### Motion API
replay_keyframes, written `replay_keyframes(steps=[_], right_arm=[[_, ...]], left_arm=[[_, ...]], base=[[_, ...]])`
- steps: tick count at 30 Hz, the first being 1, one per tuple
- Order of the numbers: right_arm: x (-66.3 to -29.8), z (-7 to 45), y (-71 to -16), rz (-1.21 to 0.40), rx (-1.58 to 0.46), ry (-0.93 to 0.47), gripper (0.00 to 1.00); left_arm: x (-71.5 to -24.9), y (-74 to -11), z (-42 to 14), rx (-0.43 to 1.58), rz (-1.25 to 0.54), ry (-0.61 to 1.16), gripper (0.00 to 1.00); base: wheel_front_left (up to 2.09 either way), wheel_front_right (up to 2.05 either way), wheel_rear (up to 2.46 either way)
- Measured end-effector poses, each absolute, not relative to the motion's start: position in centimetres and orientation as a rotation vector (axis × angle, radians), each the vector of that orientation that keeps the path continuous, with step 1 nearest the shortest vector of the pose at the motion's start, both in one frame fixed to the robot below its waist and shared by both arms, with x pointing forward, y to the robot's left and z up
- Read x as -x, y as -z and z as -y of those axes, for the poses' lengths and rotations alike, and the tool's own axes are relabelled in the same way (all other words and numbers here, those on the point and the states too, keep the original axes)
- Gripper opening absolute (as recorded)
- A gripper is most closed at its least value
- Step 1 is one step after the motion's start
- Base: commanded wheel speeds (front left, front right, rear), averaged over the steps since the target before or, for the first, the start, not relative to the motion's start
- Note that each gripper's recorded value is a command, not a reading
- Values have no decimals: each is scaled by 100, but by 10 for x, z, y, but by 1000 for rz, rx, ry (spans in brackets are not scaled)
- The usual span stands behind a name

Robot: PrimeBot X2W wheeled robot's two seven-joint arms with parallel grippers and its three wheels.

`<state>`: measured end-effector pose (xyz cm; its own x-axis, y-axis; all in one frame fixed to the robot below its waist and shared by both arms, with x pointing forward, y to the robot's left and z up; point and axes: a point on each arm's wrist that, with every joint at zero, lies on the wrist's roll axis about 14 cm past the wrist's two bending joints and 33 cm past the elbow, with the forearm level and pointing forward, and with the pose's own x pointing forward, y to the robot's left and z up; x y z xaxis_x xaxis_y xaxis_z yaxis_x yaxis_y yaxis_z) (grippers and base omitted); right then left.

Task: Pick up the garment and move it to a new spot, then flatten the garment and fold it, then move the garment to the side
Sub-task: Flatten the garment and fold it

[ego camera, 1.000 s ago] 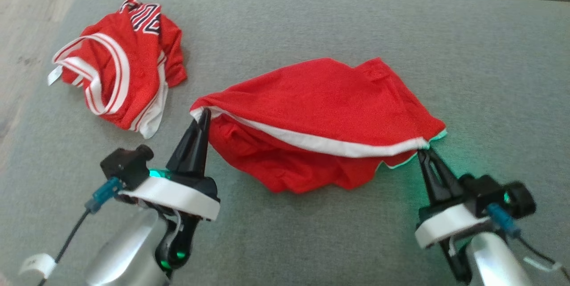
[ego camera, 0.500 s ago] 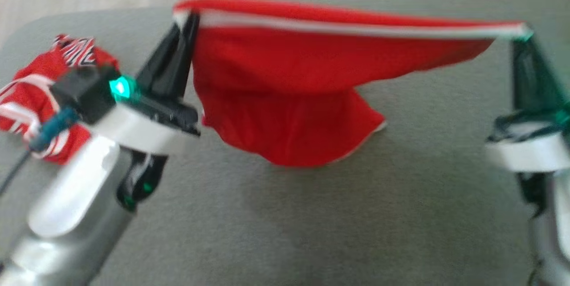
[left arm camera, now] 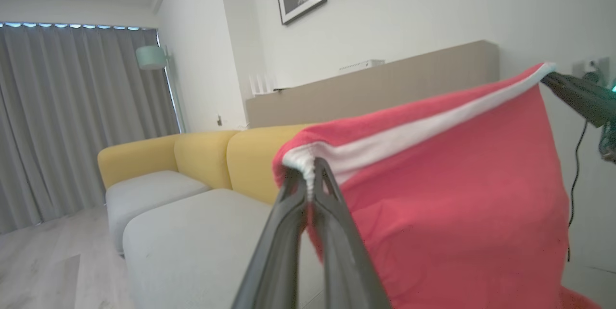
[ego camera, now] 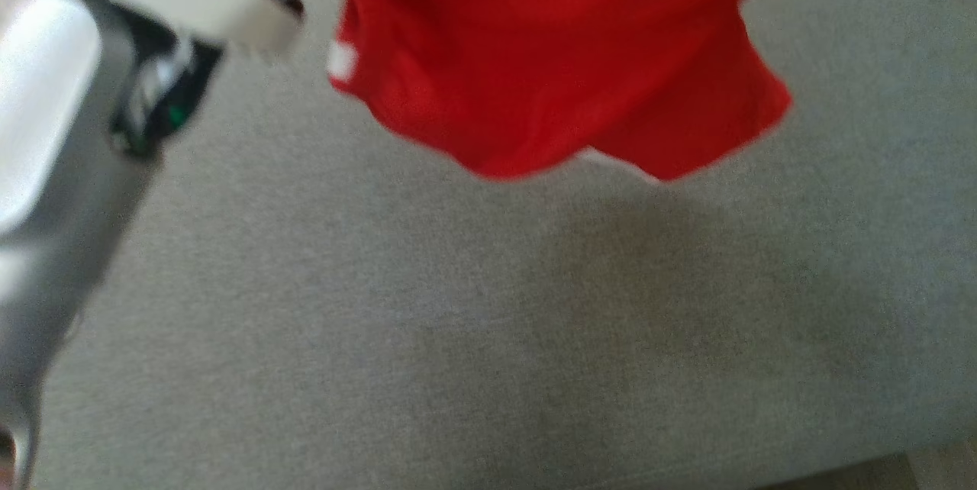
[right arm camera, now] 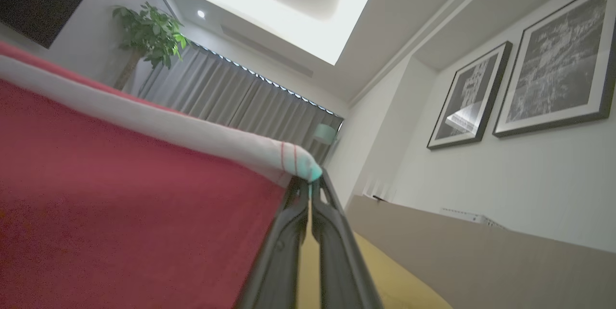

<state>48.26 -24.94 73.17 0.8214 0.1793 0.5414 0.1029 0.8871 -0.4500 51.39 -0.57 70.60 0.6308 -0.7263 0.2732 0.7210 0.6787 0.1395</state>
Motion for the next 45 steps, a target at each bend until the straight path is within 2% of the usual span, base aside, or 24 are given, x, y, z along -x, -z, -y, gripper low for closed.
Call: replay_keyframes(steps=[7,11,15,19,22,25,28,30,31,36,45], right_arm=[[-547,264,-718,539,436,-16,0],[-572,260,-723,566,425,-15,0],[-581,260,-742,642,445,6,0],[-590,247,-715,603,431,-35,0],[-589,238,-655,471,408,-87,0],[-572,240,-595,326,362,-107,0],[-547,243,-559,232,329,-112,0],[-538,243,-553,213,324,-111,0],[-518,246,-542,178,308,-105,0],[-457,260,-516,81,276,-73,0],[-352,279,-498,-20,243,10,0]], left_arm=[[-595,-678,13,-145,299,752,0],[-624,-689,16,-188,419,723,0],[-633,-707,20,-172,531,712,0],[-632,-665,17,-173,451,728,0],[-619,-595,13,-165,298,751,0],[-583,-536,17,-125,171,799,0],[-542,-499,20,-97,91,840,0],[-528,-491,21,-84,68,850,0],[-497,-471,21,-74,13,871,0],[-420,-430,15,-26,-137,878,0],[-338,-422,10,1,-207,892,0]], base=[[0,0,0],[0,0,0],[0,0,0],[0,0,0],[0,0,0],[0,0,0],[0,0,0],[0,0,0],[0,0,0],[0,0,0],[0,0,0]])
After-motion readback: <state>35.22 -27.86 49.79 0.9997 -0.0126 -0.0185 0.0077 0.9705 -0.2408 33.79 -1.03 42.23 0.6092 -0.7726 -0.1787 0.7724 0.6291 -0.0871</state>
